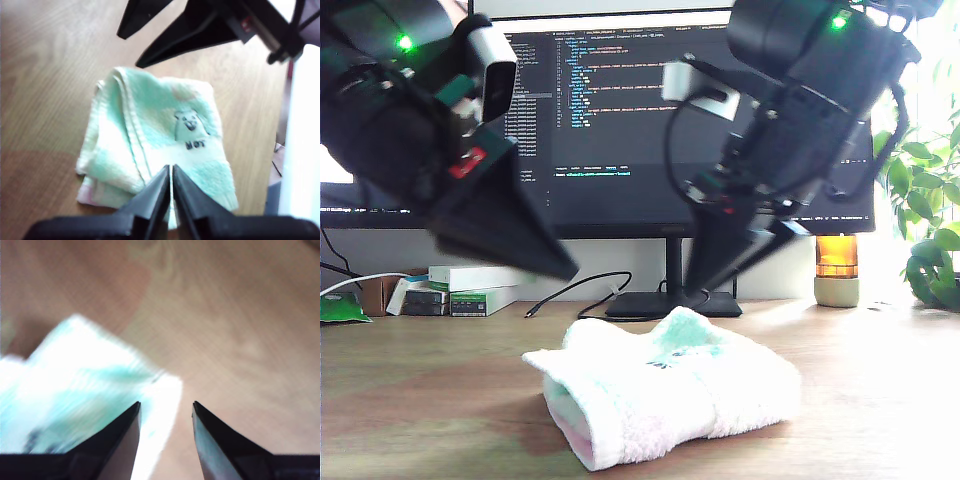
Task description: Fold the tea towel to a neat square and place it to the right
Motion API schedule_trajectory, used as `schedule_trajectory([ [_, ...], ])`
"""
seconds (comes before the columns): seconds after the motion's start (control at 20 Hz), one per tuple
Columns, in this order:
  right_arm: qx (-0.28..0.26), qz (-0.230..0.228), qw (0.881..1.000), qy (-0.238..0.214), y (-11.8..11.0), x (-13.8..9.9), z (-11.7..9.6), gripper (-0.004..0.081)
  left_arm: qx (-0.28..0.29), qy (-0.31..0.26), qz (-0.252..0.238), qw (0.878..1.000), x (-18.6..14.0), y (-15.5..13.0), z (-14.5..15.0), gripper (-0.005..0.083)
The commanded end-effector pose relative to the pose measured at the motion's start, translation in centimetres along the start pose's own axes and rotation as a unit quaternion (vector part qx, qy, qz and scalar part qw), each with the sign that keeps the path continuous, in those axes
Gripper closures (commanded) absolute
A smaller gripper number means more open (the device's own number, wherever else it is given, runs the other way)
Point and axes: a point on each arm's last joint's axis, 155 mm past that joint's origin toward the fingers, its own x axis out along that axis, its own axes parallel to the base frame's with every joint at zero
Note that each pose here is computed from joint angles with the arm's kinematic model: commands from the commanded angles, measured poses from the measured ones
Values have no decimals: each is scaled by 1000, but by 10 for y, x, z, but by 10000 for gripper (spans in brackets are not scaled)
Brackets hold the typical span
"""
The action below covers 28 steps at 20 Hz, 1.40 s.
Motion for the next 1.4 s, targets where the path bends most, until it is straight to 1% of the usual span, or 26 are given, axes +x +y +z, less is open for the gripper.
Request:
schedule_trajectory([
  [0.0,-13,31,999,3,12,-1,0,478,-8,11,-7,1000,3,-2,-9,795],
  [0.1,-20,49,999,12,20,-2,-5,478,-42,26,-9,999,2,-3,-17,793],
  [0.15,-19,50,998,14,20,-2,-6,478,-63,36,-8,997,1,-3,-22,764],
  [0.2,-18,54,998,16,22,-3,-7,478,-85,44,-6,995,0,-2,-27,697],
  [0.3,-16,74,997,12,29,-4,-5,488,-126,53,-5,991,-1,-3,-32,499],
  [0.35,-16,94,995,7,37,-5,-4,534,-147,56,-7,988,-1,-4,-33,445],
  [0.4,-24,108,994,5,42,-6,-4,605,-160,58,-7,985,0,-4,-34,439],
  [0.5,-44,112,993,4,43,-7,-5,786,-172,62,-7,983,1,-4,-37,439],
  [0.8,-53,110,993,-4,42,-6,-1,780,-207,85,-14,974,14,1,-52,439],
  [1.05,-53,109,993,-4,42,-6,-1,780,-223,57,-50,972,23,-3,-37,436],
  [1.15,-54,109,993,-6,42,-6,-1,780,-226,59,-62,970,25,-8,-36,436],
  [1.25,-55,108,993,-9,42,-6,1,780,-225,60,-63,970,26,-10,-37,436],
  [1.35,-55,107,993,-11,41,-6,2,780,-221,62,-44,972,27,-4,-39,436],
])
